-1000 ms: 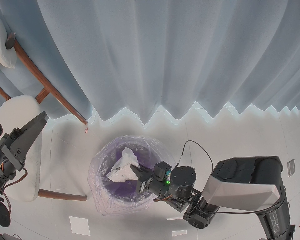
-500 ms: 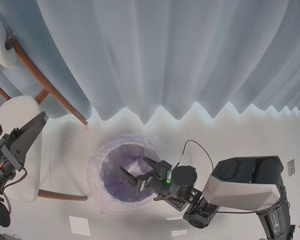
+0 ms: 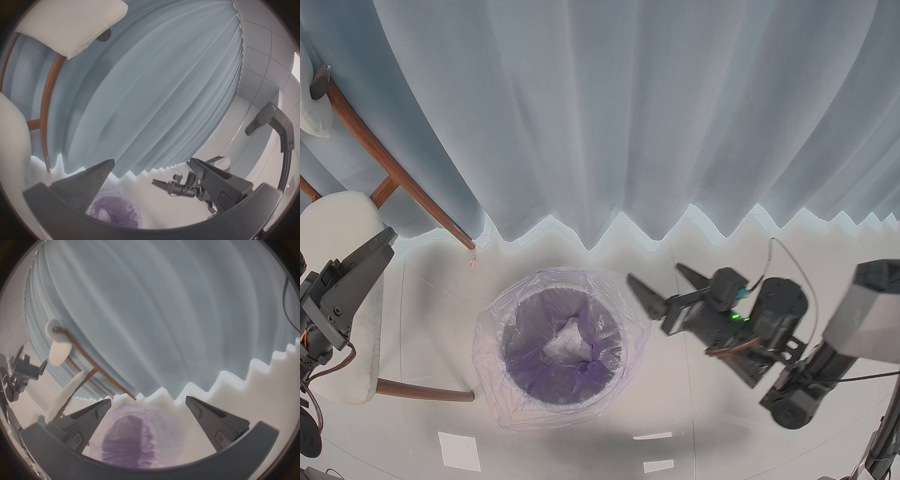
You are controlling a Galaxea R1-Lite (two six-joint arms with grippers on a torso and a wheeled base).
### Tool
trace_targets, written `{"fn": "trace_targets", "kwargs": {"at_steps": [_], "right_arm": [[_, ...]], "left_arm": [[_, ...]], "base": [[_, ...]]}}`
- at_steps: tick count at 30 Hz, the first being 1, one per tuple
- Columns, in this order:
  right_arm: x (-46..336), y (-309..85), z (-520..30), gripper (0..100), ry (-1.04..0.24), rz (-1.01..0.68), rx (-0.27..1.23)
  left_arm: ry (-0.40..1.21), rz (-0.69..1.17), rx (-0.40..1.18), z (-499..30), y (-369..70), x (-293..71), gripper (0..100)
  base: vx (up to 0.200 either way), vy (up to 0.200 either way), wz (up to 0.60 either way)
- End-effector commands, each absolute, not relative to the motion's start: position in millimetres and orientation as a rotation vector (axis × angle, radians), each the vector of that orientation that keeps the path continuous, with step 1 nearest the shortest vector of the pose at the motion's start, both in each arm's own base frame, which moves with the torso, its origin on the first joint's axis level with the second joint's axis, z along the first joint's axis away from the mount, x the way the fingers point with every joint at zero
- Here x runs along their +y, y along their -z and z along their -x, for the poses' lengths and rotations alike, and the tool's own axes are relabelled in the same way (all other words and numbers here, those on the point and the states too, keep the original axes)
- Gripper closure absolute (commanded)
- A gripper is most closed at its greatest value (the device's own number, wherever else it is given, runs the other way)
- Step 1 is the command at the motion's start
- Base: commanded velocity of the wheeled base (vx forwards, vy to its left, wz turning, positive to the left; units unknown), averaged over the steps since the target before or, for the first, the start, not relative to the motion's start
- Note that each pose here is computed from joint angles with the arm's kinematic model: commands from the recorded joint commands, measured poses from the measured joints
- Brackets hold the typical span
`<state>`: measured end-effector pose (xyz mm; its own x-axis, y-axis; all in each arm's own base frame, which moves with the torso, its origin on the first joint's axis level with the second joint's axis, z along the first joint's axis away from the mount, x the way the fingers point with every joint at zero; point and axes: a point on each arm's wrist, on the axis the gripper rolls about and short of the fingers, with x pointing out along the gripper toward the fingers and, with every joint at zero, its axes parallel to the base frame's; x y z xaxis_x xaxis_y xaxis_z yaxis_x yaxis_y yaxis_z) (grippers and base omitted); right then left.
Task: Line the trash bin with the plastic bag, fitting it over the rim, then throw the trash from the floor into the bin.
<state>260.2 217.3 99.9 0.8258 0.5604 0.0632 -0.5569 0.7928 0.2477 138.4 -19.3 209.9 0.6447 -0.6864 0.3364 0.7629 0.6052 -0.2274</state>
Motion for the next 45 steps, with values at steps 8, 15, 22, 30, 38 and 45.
{"fn": "trace_targets", "kwargs": {"at_steps": [8,15,22,30,38,45], "right_arm": [[15,-176,-117,0,-0.052,-0.091,-0.299],[3,-174,-53,0,-0.057,0.001,-0.328],[1,-150,-14,0,-0.053,0.021,-0.199],[1,-76,23,0,-0.043,0.054,-0.010],[-1,-76,23,0,0.028,-0.034,0.000],[-1,-76,23,0,0.057,-0.040,-0.001]], "left_arm": [[1.032,0.325,-0.338,-90,-222,-31,0],[1.075,0.248,-0.488,-25,-224,-20,0],[0.930,0.242,-0.409,32,-199,-16,0],[0.954,0.127,-0.238,40,-115,-18,0],[0.320,0.025,-0.037,24,-80,-7,0],[-0.191,0.030,-0.030,23,-79,4,0]], "base": [[0.000,0.000,0.00],[0.000,0.000,0.00],[0.000,0.000,0.00],[0.000,0.000,0.00],[0.000,0.000,0.00],[0.000,0.000,0.00]]}}
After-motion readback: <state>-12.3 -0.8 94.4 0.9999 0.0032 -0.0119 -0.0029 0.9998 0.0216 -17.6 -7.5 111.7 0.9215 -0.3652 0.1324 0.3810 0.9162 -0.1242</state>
